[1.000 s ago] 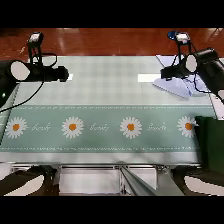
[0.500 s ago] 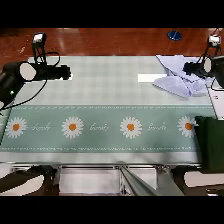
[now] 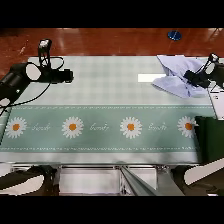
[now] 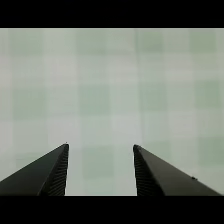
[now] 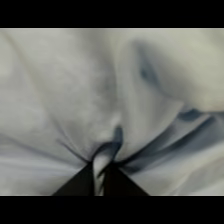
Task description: Fold the shirts.
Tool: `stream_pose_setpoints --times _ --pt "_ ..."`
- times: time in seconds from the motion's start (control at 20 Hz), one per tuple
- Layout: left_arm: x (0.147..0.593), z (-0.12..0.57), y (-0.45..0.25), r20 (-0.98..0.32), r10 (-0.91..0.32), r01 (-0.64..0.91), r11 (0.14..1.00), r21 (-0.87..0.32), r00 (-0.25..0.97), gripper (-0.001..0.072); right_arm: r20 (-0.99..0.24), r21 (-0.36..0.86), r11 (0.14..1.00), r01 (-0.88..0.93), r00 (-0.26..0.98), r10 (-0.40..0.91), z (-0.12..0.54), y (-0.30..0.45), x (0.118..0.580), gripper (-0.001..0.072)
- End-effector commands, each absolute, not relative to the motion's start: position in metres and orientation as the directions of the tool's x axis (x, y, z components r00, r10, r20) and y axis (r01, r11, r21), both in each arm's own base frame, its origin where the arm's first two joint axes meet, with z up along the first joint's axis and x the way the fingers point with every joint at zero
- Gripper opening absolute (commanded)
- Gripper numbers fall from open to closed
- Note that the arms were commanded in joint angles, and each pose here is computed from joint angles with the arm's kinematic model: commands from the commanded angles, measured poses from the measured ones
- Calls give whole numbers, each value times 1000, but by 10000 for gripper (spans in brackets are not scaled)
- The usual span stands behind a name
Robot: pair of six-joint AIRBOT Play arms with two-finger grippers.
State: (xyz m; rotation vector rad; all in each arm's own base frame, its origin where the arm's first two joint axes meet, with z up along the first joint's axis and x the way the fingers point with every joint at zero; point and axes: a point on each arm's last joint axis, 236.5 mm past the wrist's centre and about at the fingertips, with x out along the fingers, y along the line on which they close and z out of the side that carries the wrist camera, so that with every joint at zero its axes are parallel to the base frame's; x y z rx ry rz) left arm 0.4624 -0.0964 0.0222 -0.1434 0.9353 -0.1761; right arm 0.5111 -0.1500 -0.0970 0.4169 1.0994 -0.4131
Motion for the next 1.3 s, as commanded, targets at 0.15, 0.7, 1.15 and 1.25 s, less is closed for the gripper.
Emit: stream_pose_setpoints --times 0.15,0.7,1.15,1.25 --pt "423 65 -47 -879 -191 12 978 -207 436 502 -798 343 900 270 589 128 28 -84 522 17" --pt "268 58 -92 -772 -380 55 910 -412 509 502 -146 215 919 -332 919 366 445 57 412 17" --pt "276 64 -81 -750 -354 48 917 -397 559 502 -179 167 754 -635 733 656 458 182 343 17" --pt "282 70 -63 -757 -289 45 945 -325 586 502 -297 207 690 -693 628 719 415 222 342 17"
